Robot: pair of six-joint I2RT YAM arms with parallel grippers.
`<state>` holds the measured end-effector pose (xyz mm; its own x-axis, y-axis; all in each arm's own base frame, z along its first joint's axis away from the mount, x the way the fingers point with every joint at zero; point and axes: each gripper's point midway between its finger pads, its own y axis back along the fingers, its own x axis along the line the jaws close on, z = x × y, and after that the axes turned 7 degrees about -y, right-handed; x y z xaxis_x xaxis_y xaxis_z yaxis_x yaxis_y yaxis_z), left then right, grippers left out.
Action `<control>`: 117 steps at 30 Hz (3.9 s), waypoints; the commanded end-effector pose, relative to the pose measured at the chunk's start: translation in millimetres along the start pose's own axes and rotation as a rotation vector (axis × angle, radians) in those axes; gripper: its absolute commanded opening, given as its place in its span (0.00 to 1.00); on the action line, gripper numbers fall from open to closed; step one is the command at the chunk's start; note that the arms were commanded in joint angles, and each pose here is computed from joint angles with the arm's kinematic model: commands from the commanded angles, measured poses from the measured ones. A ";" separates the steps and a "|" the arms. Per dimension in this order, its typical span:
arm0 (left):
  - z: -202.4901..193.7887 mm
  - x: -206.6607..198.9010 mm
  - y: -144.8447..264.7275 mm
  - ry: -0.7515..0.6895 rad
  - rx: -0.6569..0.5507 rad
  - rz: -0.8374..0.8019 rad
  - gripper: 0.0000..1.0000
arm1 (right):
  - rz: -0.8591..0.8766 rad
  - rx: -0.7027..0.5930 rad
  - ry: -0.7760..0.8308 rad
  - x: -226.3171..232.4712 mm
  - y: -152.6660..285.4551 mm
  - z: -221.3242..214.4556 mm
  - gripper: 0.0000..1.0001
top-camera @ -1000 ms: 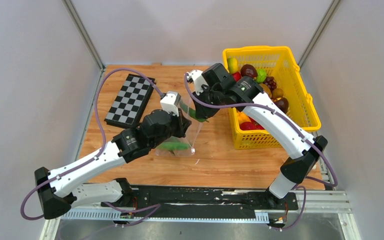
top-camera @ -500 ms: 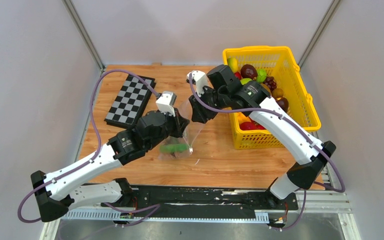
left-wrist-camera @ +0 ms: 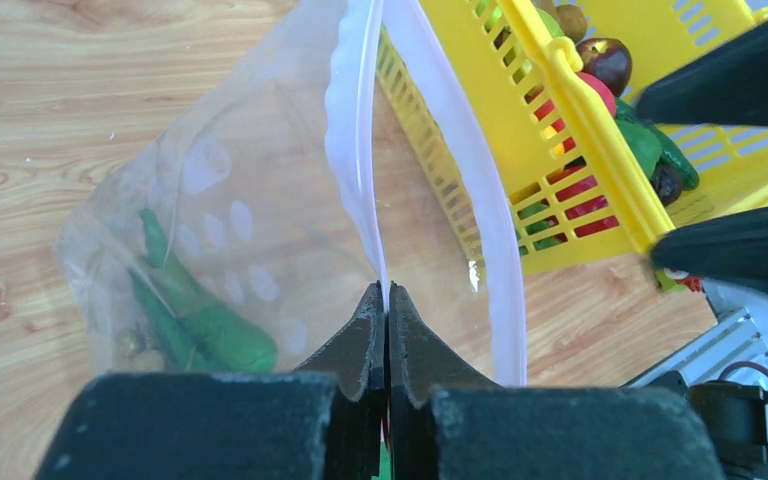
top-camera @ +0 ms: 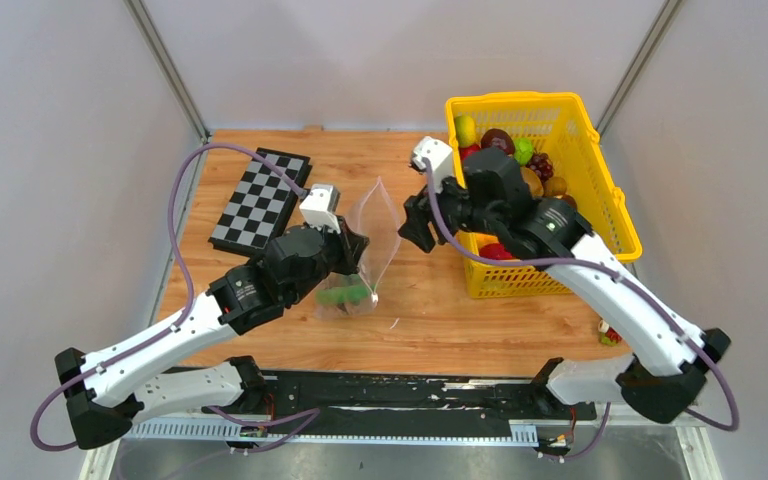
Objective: Place the food in the zip-top bag and seal the zipper
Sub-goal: Place the fake vegetable in the zipper food storage bag, then move the bin to the center of the board, then pick up the fake fruit from the bin.
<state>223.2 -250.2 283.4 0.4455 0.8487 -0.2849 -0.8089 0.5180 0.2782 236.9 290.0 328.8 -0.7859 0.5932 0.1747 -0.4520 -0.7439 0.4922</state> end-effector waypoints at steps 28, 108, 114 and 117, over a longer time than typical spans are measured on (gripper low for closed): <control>6.4 7.0 2.1 0.006 -0.029 0.039 0.00 | -0.230 0.243 -0.273 -133.0 27.9 -89.9 0.70; 5.5 15.1 8.7 0.012 -0.039 0.061 0.00 | -0.339 -0.120 -0.389 -176.9 47.6 -41.7 0.43; 6.0 13.8 8.4 0.012 -0.039 0.057 0.00 | -0.132 -0.229 -0.312 -132.3 59.6 -7.5 0.42; 5.7 11.7 7.0 0.012 -0.035 0.049 0.00 | 0.017 -0.298 -0.262 -101.6 67.3 9.3 0.44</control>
<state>223.6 -230.4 277.1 0.3886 0.8837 -0.2611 -0.8419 0.4556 0.2892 319.7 153.0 295.3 -0.4712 0.7895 0.3933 -0.6560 -0.6117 0.4421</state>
